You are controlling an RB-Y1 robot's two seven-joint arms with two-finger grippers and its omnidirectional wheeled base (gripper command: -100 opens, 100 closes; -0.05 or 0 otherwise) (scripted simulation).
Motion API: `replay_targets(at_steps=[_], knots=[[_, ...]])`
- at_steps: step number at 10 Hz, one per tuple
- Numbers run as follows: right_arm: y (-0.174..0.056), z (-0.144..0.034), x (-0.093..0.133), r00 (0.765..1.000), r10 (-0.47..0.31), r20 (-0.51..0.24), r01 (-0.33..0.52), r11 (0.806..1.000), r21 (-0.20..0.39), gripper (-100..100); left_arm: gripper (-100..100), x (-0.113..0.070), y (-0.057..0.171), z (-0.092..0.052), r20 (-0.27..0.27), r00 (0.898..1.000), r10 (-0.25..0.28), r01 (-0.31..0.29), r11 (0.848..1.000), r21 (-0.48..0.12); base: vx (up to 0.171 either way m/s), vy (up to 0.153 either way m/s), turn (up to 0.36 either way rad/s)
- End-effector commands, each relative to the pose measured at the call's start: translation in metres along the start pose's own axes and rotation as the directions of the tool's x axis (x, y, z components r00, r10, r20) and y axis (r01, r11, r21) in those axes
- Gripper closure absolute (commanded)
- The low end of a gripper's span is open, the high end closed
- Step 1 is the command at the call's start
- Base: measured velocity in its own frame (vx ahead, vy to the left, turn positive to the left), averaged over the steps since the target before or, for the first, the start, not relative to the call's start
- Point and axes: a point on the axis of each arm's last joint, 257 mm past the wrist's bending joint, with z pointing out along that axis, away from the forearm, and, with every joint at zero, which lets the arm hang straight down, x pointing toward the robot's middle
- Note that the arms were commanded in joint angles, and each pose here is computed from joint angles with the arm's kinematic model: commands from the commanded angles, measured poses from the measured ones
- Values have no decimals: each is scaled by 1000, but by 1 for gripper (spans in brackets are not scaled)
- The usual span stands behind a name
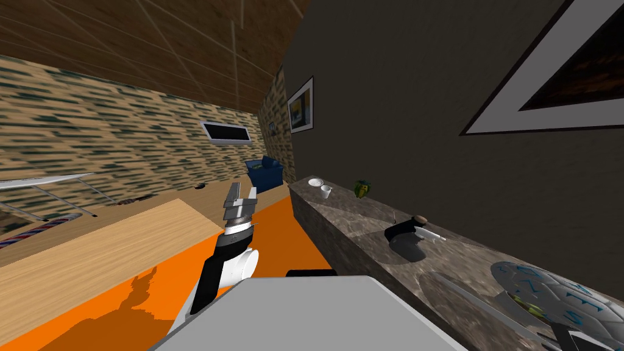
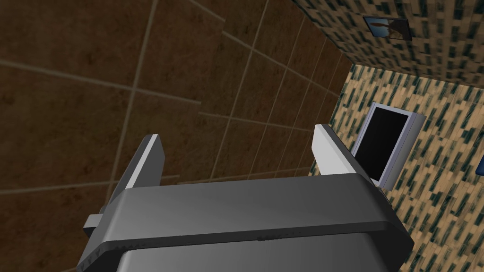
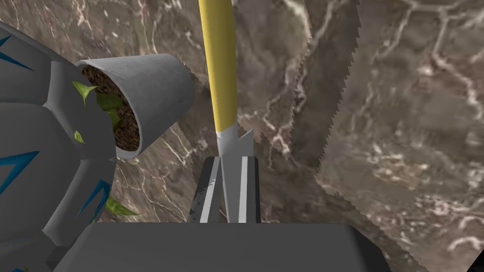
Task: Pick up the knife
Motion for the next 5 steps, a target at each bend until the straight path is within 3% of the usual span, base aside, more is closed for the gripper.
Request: replay_targets(at_steps=[1,3,5], knots=[[-9,0,-8,1000,-1,19,0,1000,16,-100,0,0,0,0,0,1000,0,0,1000,0,-246,44,38],[-19,-1,-22,999,3,53,-5,1000,30,-100,0,0,0,0,0,1000,0,0,1000,0,-281,17,33],[-25,-2,-32,997,7,80,-10,999,40,-100,0,0,0,0,0,1000,0,0,1000,0,-230,-34,32]])
